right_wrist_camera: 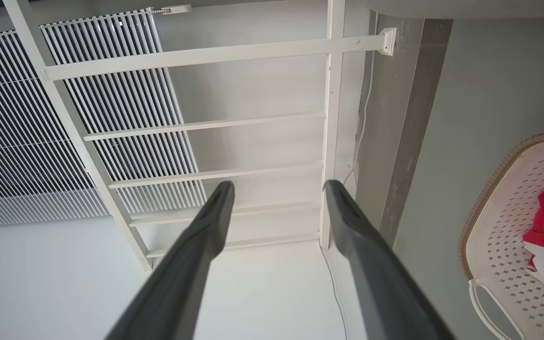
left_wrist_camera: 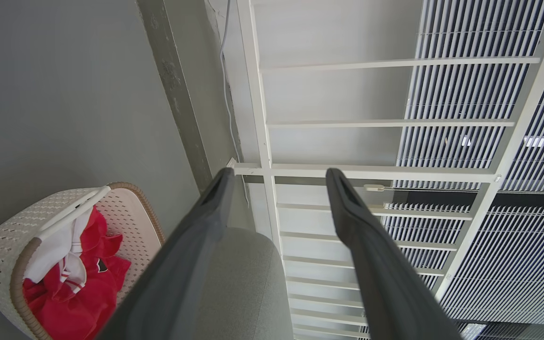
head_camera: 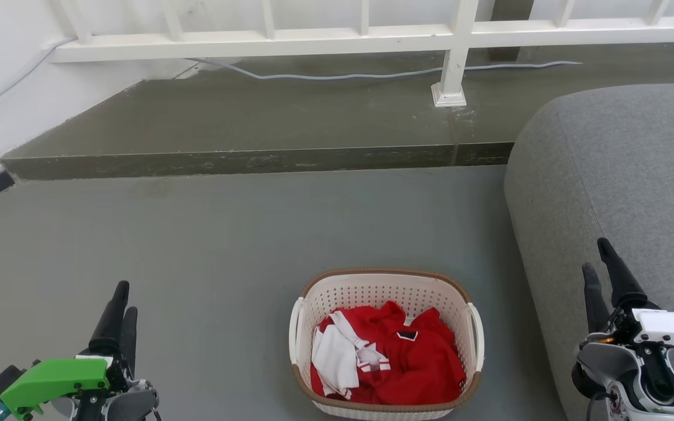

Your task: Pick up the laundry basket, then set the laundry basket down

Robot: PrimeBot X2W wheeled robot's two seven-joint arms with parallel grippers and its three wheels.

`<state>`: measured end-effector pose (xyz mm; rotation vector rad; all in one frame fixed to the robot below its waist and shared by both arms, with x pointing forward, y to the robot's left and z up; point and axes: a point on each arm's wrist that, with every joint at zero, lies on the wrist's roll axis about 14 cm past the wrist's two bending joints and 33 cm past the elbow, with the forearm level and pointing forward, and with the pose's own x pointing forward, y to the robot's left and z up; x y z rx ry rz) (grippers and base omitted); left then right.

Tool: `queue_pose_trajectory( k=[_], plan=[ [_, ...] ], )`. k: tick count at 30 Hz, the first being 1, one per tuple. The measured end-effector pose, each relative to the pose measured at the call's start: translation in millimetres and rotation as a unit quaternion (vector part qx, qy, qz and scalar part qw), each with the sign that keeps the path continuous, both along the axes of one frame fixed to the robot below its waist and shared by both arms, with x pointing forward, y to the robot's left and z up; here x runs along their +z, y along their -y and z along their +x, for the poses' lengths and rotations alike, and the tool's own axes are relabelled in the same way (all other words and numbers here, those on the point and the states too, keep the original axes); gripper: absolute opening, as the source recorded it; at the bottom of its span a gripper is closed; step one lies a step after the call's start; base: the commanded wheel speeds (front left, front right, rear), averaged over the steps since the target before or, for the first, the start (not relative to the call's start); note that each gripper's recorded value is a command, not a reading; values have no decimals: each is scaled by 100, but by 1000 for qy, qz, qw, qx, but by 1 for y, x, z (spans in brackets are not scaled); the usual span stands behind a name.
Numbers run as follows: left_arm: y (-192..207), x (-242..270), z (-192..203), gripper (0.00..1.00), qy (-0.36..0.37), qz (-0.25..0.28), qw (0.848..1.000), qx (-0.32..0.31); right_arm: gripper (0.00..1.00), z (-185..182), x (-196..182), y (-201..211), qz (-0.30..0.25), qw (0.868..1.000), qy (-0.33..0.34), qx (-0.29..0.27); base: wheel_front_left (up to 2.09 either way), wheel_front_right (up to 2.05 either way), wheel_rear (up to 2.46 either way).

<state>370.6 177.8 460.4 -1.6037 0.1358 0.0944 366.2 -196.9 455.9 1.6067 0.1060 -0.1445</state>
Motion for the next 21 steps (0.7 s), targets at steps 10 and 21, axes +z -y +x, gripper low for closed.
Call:
queue_pose_trajectory(
  k=[10, 21],
  plan=[
    [3, 8, 3, 100, 12, 9, 1000, 5, 100, 3, 8, -2, -8, 1000, 13, 1, 0, 0, 0],
    [13, 15, 6, 100, 25, 59, 998, -11, 100, 6, 19, -1, -56, 998, 27, 7, 0, 0, 0]
  ],
)
